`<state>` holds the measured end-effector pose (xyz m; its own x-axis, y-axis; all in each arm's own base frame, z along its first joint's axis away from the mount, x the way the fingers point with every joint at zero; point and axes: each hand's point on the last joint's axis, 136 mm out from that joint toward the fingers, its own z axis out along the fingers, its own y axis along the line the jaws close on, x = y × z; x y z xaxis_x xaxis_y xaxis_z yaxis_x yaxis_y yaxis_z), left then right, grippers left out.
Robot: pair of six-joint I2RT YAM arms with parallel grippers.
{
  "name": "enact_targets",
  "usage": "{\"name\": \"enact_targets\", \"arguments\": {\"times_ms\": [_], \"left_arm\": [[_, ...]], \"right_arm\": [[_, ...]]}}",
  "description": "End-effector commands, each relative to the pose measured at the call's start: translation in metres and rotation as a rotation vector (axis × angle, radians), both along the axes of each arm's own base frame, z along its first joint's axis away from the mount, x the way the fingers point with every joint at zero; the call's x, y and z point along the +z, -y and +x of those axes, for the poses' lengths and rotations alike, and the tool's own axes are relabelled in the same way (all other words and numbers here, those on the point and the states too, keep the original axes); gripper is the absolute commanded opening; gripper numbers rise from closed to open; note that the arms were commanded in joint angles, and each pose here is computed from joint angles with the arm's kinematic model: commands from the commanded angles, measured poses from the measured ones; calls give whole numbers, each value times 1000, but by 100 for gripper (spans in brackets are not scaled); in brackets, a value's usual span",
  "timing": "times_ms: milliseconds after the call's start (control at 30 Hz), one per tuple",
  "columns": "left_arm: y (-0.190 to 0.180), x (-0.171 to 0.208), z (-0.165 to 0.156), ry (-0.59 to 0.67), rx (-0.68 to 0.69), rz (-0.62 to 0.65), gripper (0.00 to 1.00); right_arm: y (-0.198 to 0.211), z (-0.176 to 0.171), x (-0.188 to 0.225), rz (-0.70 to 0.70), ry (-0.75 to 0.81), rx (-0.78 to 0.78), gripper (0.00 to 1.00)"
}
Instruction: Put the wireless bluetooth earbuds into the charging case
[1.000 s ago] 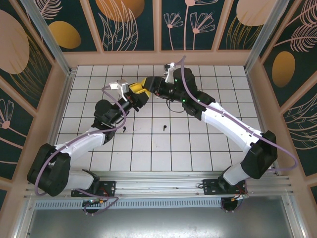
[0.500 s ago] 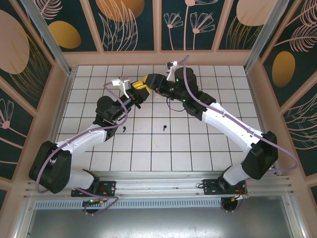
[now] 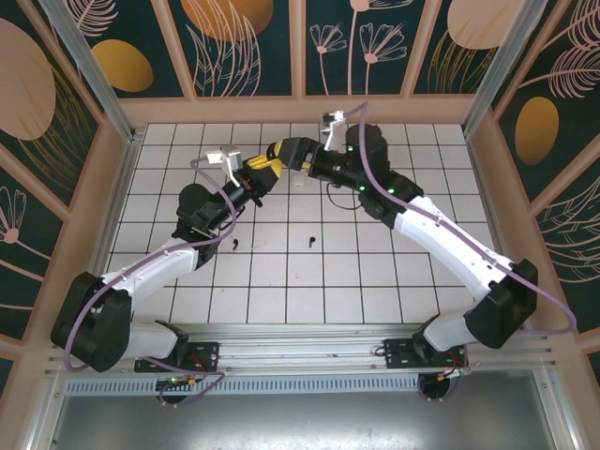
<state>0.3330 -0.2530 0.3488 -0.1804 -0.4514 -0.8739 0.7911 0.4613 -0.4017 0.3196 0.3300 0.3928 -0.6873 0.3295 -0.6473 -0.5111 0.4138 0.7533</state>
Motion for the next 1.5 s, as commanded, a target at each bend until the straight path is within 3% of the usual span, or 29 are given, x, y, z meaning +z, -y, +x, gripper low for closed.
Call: {"name": "enact_targets", "arguments": {"times_ms": [0,267,400,767,1000,1267,1467], "left_arm": [[-6,22,-20,11,-113,-84,0],[-5,44,-51,-8,-368,-213,0],[-4,49,-61,-8,-432,-238,0],[-1,49,-74,-17,-493,-197,0],[-1,53,-77,-6,-501,-200,0],[-3,56,-81,4,-503,-202,0],[-3,57,-83,3,-511,-201,0]], "right_arm": [[25,-25,49,102,184,93,75],[23,-50,47,131,257,268,70],[15,-54,44,155,255,334,66],[1,-59,38,177,289,433,62],[-12,-67,31,176,286,484,52],[-15,-68,22,177,269,499,51],[-15,-70,22,183,278,516,33]]}}
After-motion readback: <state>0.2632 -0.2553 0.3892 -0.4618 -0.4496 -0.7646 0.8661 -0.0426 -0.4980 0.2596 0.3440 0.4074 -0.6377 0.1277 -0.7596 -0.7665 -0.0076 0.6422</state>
